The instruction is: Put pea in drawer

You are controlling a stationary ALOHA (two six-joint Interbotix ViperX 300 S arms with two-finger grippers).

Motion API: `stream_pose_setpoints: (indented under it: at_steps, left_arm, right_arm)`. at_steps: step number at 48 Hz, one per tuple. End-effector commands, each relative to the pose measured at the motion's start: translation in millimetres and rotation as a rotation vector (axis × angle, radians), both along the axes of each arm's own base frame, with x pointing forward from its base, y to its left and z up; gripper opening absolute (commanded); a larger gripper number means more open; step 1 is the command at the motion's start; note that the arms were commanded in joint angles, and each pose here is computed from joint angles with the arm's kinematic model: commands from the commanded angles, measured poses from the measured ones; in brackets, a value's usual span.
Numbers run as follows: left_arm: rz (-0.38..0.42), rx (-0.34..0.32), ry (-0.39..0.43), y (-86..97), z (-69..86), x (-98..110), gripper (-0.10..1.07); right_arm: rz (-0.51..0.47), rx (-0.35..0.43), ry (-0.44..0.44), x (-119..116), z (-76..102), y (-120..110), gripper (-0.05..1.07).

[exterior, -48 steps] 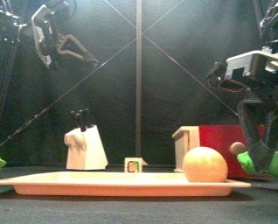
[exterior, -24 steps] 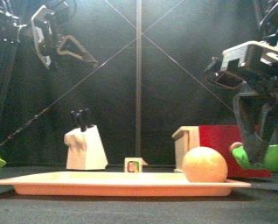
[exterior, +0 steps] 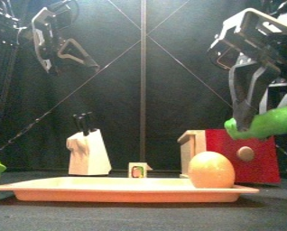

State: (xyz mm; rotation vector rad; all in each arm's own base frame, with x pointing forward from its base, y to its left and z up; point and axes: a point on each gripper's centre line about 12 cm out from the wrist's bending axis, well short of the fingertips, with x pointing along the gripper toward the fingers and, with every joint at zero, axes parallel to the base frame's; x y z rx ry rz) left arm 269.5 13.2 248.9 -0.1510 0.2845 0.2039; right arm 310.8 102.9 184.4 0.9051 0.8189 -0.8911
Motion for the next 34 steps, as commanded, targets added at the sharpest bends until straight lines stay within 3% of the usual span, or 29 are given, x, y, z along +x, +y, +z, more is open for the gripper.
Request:
stream_pose_setpoints:
  at_steps: [1, 8, 21, 34]
  left_arm:
    - [0.006, -0.001, -0.016, 0.6, 4.9, 2, 0.30]
    - [0.008, -0.005, -0.012, 0.7, 3.6, 1, 0.30]
    - [0.010, -0.007, -0.009, 1.1, 2.4, 0, 0.30]
    - [0.025, -0.006, -0.003, 5.3, 0.0, -1, 0.30]
  right_arm:
    - [-0.015, -0.012, -0.017, -4, 27.1, -6, 0.65]
    - [-0.001, -0.052, 0.015, -7, 43.6, -16, 0.65]
    - [0.034, -0.100, 0.028, -4, 63.1, -60, 0.65]
    - [0.160, -0.182, 0.093, -10, 66.5, -100, 0.65]
